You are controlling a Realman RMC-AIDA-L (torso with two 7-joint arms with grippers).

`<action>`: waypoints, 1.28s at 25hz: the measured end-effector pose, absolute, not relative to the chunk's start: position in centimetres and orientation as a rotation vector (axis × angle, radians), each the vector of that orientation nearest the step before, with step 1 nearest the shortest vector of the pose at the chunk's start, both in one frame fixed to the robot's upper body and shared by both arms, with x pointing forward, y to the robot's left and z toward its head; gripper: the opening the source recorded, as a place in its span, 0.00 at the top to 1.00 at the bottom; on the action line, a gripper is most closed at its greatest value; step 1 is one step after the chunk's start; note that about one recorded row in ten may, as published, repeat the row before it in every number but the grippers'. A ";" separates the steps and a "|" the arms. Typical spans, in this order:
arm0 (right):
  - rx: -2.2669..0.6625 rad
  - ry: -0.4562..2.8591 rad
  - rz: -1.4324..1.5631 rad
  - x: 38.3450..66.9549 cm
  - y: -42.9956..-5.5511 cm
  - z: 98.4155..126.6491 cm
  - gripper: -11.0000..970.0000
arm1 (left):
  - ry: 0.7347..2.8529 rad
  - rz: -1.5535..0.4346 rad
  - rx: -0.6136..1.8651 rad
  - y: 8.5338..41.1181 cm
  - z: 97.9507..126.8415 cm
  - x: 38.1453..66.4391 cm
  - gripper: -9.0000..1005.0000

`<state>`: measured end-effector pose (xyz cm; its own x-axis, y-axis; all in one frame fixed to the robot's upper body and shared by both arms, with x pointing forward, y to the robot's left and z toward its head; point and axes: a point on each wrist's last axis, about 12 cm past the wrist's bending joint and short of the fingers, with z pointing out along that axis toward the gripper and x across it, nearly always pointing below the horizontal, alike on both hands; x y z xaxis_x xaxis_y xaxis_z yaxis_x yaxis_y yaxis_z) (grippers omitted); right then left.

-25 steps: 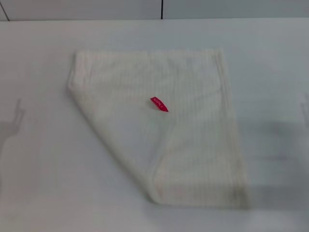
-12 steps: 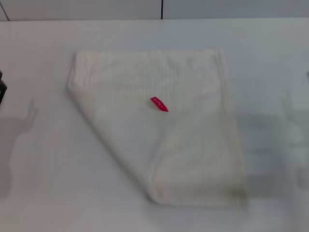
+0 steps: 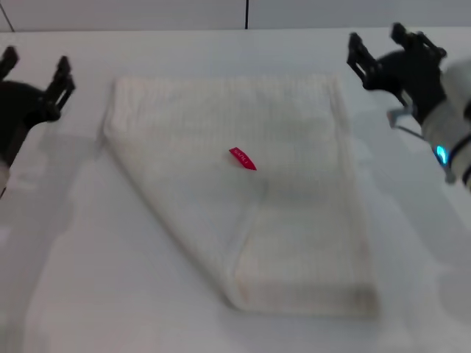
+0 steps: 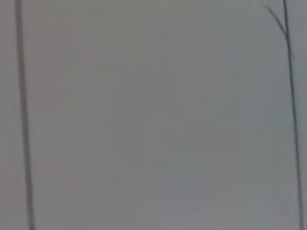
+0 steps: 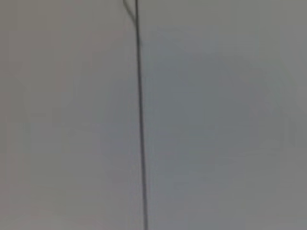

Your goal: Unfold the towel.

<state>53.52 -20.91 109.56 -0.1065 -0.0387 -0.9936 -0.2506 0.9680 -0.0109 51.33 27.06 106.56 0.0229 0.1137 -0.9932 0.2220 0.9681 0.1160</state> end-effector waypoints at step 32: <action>-0.435 2.631 0.382 66.8 -19.6 114.9 0.99 | 2.054 -0.286 1.017 16.2 114.4 53.5 0.24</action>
